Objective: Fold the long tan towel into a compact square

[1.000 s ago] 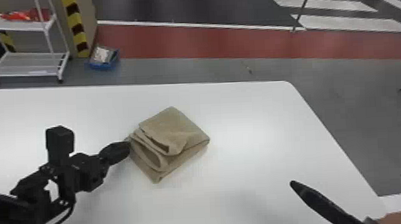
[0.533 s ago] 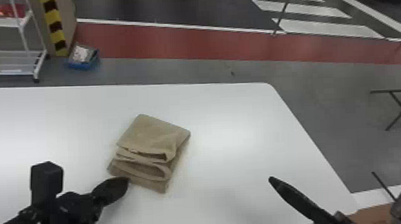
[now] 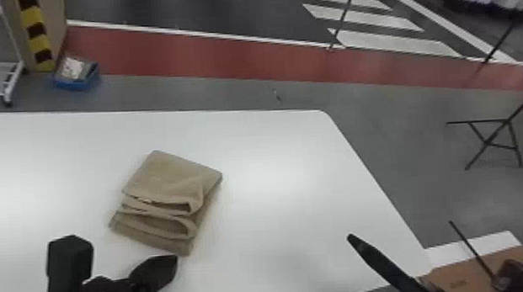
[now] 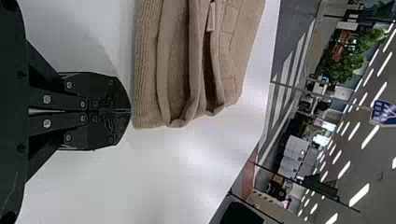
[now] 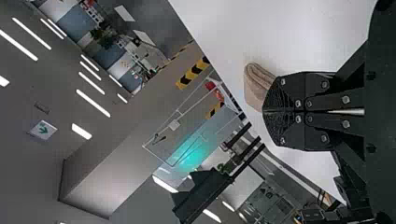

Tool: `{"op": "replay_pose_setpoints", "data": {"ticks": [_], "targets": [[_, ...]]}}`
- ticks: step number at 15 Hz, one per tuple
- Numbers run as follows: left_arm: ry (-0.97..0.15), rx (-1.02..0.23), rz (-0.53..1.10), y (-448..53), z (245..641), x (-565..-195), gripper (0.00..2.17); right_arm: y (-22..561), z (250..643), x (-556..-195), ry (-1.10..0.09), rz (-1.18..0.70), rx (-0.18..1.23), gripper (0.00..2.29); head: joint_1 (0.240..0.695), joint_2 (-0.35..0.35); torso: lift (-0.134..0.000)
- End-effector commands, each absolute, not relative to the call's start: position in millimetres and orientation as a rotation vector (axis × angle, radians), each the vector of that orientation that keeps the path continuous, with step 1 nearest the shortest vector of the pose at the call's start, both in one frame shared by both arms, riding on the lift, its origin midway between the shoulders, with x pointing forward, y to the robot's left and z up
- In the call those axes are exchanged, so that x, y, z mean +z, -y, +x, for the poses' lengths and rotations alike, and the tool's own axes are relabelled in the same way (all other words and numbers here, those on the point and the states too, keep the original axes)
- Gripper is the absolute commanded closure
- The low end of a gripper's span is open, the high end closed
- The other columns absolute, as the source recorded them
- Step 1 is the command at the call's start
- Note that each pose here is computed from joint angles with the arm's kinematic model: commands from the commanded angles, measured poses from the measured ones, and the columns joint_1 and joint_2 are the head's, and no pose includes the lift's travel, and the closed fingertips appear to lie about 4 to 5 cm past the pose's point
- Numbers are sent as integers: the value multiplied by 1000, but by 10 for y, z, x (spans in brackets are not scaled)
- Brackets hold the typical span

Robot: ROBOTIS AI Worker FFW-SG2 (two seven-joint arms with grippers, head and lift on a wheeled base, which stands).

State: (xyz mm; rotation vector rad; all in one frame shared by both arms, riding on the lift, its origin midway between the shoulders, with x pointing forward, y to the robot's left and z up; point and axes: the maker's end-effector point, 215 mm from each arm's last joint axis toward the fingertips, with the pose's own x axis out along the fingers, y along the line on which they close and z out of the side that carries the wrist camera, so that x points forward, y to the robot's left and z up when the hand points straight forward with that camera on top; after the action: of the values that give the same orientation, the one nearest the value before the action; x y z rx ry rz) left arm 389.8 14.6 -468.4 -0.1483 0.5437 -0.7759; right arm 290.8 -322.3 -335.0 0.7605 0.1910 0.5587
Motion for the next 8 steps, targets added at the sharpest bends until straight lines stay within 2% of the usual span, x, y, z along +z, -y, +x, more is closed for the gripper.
{"op": "replay_pose_setpoints", "data": {"ticks": [1, 4, 8], "targets": [[-530, -789, -158, 33, 3875, -4616, 1905, 3322, 2863, -3353, -179, 775, 549, 2246, 695, -350, -123], [-508, -788, -112, 137, 4057, -4530, 1905, 3486, 2825, -3343, -158, 785, 523, 2246, 695, -350, -123], [-524, -772, -84, 76, 4218, -4649, 1905, 3592, 2884, -3327, -138, 785, 506, 2246, 695, -350, -123]]}}
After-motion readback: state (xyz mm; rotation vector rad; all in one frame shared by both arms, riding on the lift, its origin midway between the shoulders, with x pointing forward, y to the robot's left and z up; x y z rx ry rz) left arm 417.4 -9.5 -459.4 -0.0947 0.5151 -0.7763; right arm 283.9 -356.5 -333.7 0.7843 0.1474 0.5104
